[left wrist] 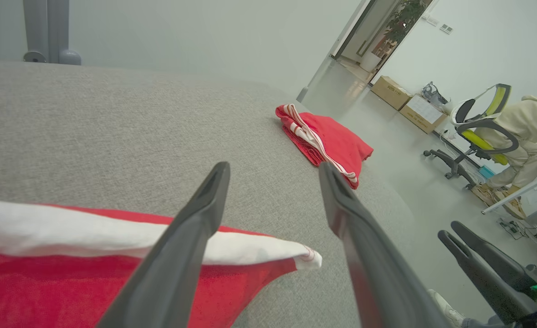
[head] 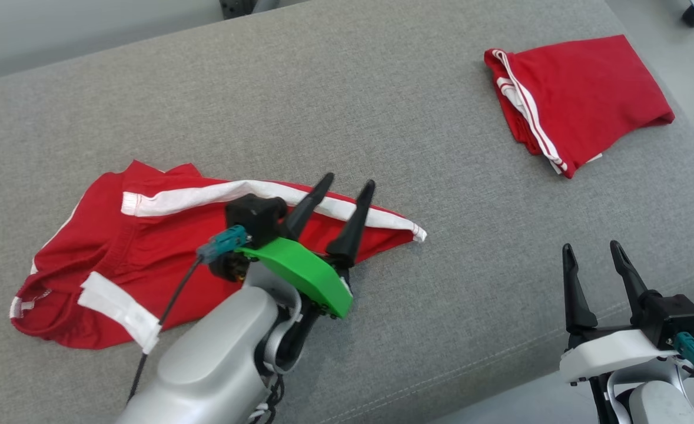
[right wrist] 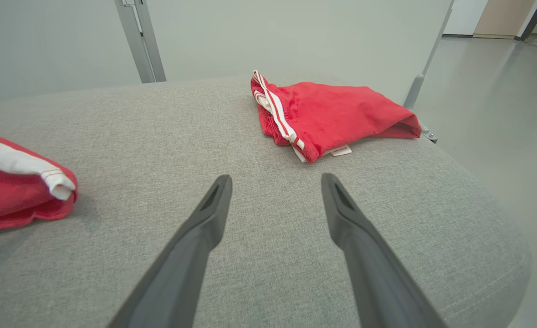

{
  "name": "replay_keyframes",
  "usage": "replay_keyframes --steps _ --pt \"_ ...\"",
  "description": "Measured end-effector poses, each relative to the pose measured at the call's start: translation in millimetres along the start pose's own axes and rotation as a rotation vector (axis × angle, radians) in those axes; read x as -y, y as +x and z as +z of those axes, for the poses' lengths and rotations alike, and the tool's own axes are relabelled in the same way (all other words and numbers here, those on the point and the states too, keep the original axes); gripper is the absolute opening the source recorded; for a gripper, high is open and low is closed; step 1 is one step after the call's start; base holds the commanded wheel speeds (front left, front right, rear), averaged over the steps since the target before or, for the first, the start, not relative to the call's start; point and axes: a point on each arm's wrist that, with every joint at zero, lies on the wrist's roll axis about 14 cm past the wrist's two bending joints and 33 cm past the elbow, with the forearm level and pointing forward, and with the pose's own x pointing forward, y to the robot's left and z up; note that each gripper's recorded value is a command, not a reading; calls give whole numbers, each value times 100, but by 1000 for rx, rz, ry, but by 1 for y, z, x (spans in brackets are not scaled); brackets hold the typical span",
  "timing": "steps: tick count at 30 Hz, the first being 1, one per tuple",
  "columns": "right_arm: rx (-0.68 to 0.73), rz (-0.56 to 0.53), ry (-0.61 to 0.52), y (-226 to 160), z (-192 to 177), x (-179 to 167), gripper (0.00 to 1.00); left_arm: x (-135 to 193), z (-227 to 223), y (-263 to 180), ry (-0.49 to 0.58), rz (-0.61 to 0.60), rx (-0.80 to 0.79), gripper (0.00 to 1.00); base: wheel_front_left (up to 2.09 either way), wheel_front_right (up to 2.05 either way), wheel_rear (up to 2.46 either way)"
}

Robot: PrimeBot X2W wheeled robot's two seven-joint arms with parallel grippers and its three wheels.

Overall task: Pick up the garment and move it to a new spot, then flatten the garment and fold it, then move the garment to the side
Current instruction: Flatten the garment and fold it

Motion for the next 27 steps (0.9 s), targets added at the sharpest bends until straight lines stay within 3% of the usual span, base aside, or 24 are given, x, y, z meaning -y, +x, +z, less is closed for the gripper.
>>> replay_keyframes --steps 7,12,18,27 --pt "56 51 -4 5 16 -16 100 -84 66 -52 87 292 144 100 0 0 0" --pt "69 89 -1 11 20 -28 100 -156 90 -105 128 526 123 100 0 0 0" --pt "48 97 -2 13 13 -32 100 -183 75 -120 66 579 31 100 0 0 0" --pt "42 99 -6 18 11 -33 100 -198 63 -116 22 550 -47 100 0 0 0"
